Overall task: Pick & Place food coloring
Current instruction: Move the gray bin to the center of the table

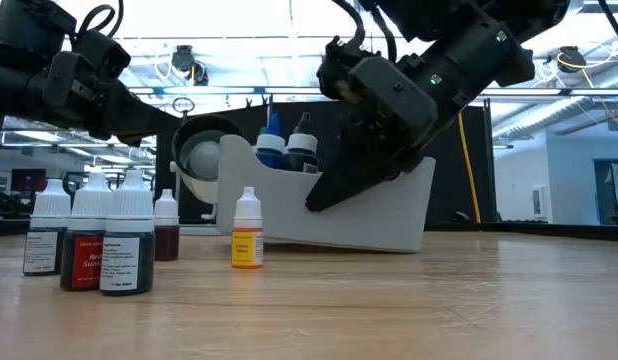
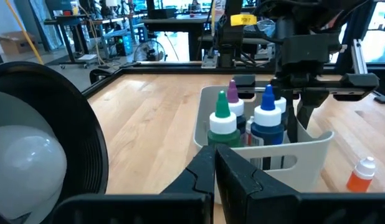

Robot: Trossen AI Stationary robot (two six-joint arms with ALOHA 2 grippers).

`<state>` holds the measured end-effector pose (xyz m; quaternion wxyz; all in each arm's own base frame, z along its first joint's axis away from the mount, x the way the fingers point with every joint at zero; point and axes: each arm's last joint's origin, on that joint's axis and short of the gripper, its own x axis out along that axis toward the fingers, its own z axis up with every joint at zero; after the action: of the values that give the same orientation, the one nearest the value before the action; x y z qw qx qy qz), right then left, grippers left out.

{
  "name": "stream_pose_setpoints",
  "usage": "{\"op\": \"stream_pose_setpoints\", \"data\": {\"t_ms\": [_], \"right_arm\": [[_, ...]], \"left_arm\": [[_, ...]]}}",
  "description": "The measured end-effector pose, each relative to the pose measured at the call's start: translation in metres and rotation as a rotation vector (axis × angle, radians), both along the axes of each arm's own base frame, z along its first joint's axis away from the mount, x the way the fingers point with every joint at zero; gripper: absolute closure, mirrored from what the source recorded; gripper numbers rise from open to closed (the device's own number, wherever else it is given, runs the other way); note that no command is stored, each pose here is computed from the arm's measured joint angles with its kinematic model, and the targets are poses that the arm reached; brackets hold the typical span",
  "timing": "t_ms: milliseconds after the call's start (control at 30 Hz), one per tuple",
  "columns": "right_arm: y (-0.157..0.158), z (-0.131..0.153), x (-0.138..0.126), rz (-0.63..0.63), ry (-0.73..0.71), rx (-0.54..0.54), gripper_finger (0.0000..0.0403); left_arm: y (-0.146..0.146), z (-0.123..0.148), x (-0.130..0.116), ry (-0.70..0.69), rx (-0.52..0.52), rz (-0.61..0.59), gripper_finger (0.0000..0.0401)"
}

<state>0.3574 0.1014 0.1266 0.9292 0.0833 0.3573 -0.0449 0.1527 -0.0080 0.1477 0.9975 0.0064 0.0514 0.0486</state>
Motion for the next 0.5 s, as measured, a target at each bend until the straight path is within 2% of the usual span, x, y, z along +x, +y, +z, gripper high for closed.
{"op": "stream_pose_setpoints", "data": {"t_ms": [267, 500], "right_arm": [[0.0018, -0.0079, 0.001, 0.022, -0.004, 0.017, 0.0333], [0.0048, -0.0032, 0.0044, 0.05, -0.057, 0.023, 0.0273]], "left_arm": [[0.0, -0.0003, 0.0, 0.002, -0.001, 0.0, 0.0382], [0.0, -0.0009, -0.0001, 0.008, -0.004, 0.0, 0.0382]]}}
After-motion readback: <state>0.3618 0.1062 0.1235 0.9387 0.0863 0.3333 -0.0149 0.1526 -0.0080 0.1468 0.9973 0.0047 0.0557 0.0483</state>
